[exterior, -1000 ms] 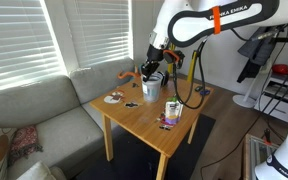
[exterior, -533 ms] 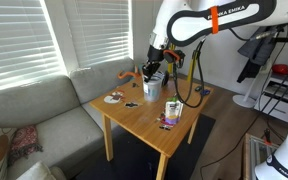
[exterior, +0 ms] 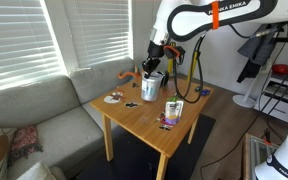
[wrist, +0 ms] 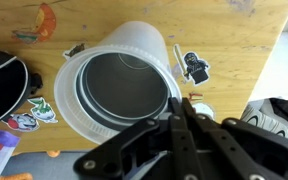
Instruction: Pick up the silver cup from the clear cup and put it on the table, pick up both white and purple packets with green lids and put them in the clear cup one by one
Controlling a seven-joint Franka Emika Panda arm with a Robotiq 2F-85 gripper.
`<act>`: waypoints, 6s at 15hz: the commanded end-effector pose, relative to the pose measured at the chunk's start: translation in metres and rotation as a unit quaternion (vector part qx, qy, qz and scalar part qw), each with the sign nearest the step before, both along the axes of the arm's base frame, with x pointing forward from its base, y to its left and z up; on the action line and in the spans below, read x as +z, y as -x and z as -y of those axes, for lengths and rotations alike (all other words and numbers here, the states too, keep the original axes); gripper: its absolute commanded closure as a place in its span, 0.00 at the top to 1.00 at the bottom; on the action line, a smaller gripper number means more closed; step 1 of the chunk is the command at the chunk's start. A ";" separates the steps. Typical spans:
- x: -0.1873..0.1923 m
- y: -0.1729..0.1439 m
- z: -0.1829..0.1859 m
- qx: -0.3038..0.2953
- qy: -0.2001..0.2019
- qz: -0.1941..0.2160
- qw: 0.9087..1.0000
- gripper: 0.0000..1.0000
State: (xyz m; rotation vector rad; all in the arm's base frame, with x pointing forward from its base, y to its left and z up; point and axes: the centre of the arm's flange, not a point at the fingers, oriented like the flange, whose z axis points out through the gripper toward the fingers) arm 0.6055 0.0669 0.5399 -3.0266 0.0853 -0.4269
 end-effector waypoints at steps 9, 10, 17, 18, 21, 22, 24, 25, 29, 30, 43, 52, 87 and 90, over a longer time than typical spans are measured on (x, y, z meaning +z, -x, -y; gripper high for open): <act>-0.016 0.044 0.130 -0.013 -0.287 -0.009 0.958 0.01; -0.021 0.046 0.140 -0.012 -0.312 0.001 0.950 0.01; -0.028 0.037 0.150 -0.040 -0.304 0.003 0.952 0.01; -0.036 0.033 0.154 -0.025 -0.340 0.006 0.940 0.01; -0.051 0.029 0.165 0.000 -0.414 0.019 0.910 0.01; -0.057 0.029 0.169 0.006 -0.436 0.022 0.900 0.01; -0.069 0.028 0.177 0.020 -0.478 0.020 0.878 0.01; -0.076 0.029 0.181 0.025 -0.500 0.018 0.865 0.01; -0.100 0.029 0.191 0.038 -0.574 0.005 0.818 0.01; -0.106 0.029 0.192 0.037 -0.585 0.002 0.810 0.01; -0.156 0.015 0.193 0.022 -0.679 0.020 0.733 0.01; -0.170 0.014 0.190 0.035 -0.737 0.005 0.675 0.01; -0.155 0.001 0.191 0.008 -0.604 -0.058 0.795 0.01; -0.157 0.001 0.193 0.001 -0.579 -0.064 0.813 0.01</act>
